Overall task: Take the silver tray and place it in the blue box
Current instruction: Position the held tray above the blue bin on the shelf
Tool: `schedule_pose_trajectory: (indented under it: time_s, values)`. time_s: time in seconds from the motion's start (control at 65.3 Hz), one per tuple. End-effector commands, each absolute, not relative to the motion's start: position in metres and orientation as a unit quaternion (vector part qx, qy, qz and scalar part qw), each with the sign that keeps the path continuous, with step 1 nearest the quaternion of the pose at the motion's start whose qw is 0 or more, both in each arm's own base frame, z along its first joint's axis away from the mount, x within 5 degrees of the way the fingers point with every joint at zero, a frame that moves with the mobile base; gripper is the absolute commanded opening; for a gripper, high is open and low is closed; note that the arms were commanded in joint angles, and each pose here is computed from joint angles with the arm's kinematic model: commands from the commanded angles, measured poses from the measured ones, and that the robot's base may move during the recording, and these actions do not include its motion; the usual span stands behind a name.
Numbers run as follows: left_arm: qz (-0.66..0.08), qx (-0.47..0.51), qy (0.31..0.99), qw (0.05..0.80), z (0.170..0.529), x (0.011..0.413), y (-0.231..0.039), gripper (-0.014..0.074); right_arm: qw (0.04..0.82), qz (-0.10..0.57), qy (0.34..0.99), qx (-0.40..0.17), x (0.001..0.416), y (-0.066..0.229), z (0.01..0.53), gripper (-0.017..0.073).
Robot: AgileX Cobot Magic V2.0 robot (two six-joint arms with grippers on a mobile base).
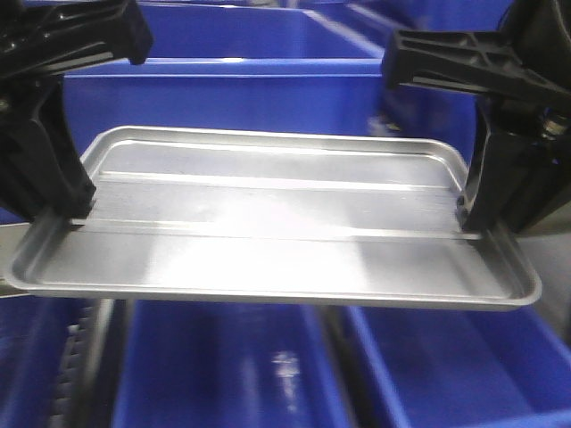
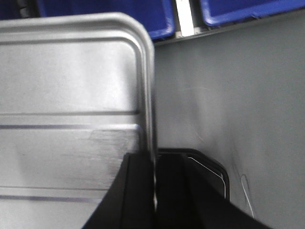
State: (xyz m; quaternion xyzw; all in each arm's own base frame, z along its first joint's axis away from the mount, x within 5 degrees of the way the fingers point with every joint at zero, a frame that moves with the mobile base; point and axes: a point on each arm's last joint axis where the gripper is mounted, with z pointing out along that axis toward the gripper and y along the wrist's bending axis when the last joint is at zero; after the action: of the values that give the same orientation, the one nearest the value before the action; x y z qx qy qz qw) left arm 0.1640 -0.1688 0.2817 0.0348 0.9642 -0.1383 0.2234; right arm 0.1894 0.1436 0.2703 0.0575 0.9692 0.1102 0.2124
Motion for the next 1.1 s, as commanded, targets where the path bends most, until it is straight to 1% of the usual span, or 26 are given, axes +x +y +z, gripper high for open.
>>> schedule_pose_trajectory:
  time_s: [0.0,1.087]
  values:
    - [-0.137,0.042,0.959,0.246,0.2943,0.163,-0.1648,-0.0104,0.245,0.105,0.963,0.048,0.1912,0.1381,0.2834,0.006]
    - [-0.138,0.042,0.959,0.245,0.2943,0.1629,-0.165,-0.0104,0.245,0.105,0.963,0.048,0.1912,0.1381,0.2834,0.006]
